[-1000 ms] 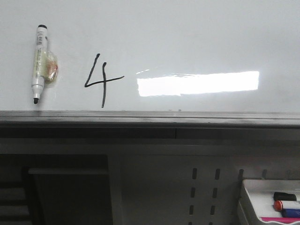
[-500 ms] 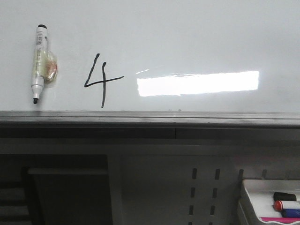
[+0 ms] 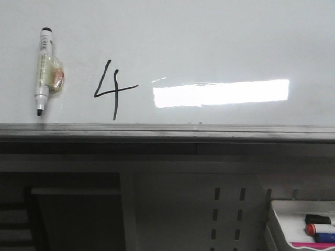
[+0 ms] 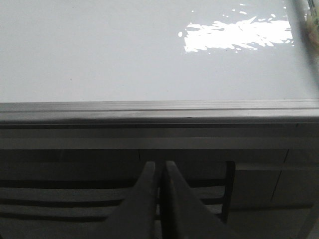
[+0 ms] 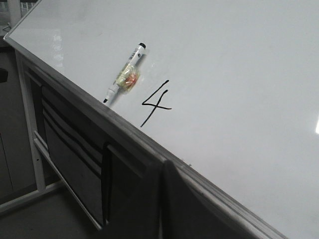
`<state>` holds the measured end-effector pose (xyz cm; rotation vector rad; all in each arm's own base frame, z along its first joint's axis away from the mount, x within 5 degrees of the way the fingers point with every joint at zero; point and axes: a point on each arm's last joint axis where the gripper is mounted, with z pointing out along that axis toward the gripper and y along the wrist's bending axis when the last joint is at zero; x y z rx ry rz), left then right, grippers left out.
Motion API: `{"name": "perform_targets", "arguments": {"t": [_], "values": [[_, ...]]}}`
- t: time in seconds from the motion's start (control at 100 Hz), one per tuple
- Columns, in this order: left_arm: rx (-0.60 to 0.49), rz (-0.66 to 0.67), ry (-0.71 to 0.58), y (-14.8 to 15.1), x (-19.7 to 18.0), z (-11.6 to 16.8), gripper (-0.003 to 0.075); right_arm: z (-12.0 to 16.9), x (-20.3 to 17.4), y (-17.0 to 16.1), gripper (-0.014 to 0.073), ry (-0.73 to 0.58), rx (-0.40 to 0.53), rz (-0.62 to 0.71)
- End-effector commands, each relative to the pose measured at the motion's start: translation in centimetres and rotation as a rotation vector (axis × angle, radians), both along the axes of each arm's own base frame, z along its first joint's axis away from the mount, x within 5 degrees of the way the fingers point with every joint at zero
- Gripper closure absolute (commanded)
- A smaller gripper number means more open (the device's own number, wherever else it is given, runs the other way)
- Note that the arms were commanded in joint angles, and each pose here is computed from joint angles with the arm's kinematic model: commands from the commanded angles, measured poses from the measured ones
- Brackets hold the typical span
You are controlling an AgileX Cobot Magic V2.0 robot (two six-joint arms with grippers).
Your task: Write number 4 on whiteboard
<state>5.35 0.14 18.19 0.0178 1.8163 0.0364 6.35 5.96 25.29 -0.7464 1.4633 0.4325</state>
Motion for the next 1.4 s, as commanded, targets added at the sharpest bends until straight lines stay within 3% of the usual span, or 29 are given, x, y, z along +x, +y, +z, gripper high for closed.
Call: {"name": "perform_targets", "arguments": {"t": [0.0,0.39,0.54,0.72,0.85,1.05,1.31,1.39], "values": [[-0.007,-0.002,-0.053,0.0,0.0,-0.5,0.0741,1.6,0.1,-0.1,0.0659,-0.078,0.068,-0.021],[-0.007,-0.002,-0.053,0.0,0.0,-0.5,0.0741,1.7,0.5,-0.5,0.0659,-0.064,0.11,-0.077],[-0.007,-0.002,-0.053,0.0,0.0,-0.5,0.0741,1.6,1.3,-1.7,0.0659,-0.007,0.17,-0.245],[-0.007,-0.002,-0.053,0.0,0.0,-0.5,0.0741,1.3,2.2,-3.9,0.0659,-0.038,0.172,-0.521],[-0.007,-0.002,-0.053,0.0,0.0,-0.5,0.0741,-0.8,2.1,-5.1,0.0659,-0.036,0.164,-0.657],[-0.007,-0.002,-0.053,0.0,0.0,-0.5,0.0741,-5.0,0.4,-5.9,0.0659,-0.042,0.163,-0.749],[-0.009,-0.002,-0.051,0.0,0.1,-0.5,0.0741,-7.7,-1.0,-6.5,0.0659,0.203,0.063,-0.853],[-0.009,-0.002,-0.049,0.0,0.1,-0.5,0.0741,-7.9,-1.1,-6.5,0.0659,0.221,0.057,-0.856]]}}
